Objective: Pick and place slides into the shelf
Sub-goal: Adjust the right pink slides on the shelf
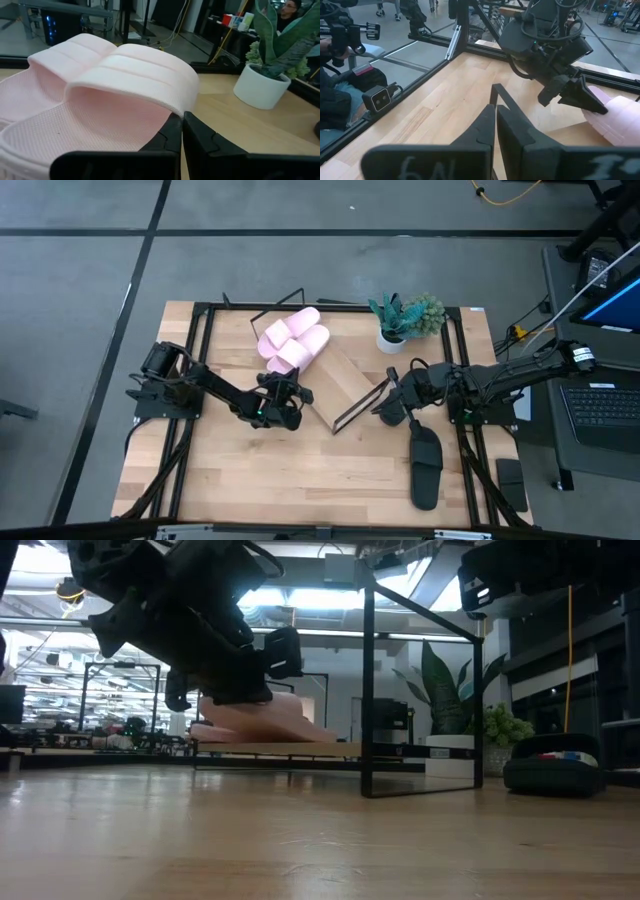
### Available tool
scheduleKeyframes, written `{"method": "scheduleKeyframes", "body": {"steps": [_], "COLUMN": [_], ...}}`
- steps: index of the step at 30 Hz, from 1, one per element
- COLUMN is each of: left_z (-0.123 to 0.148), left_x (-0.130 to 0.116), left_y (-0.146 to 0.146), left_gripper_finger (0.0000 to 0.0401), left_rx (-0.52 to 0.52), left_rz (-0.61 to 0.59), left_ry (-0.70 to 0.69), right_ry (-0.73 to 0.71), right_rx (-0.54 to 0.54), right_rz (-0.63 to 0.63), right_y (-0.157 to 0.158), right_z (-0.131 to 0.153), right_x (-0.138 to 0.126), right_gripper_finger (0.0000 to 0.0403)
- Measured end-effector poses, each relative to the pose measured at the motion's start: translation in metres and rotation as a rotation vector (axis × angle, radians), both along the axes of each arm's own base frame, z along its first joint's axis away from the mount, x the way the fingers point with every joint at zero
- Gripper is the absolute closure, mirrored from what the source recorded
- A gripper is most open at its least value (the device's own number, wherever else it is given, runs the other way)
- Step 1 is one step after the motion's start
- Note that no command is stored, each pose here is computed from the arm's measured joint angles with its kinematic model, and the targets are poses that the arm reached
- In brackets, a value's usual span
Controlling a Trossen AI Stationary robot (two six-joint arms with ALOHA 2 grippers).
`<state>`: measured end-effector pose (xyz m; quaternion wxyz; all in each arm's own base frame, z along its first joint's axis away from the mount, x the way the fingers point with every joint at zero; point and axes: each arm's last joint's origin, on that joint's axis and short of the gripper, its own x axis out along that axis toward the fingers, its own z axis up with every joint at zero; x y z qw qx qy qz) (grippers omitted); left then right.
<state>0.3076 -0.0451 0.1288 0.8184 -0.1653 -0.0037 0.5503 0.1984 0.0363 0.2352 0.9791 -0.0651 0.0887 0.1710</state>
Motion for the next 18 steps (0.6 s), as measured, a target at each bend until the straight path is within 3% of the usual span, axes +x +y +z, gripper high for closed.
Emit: {"method": "scheduleKeyframes", "body": {"steps": [18], "left_z": [-0.0005], "left_x": [-0.0013], "left_y": [0.0040], "left_gripper_finger": [0.0401], "left_rx": [0.033], "left_rz": [0.024], "left_ry": [0.044], "right_ry": [0.000], "right_rx": [0.000], "right_rz": [0.000], "right_y": [0.0000], "right_z": [0.0000], "right_x": [0.0000], "right_gripper_finger": [0.0382]}}
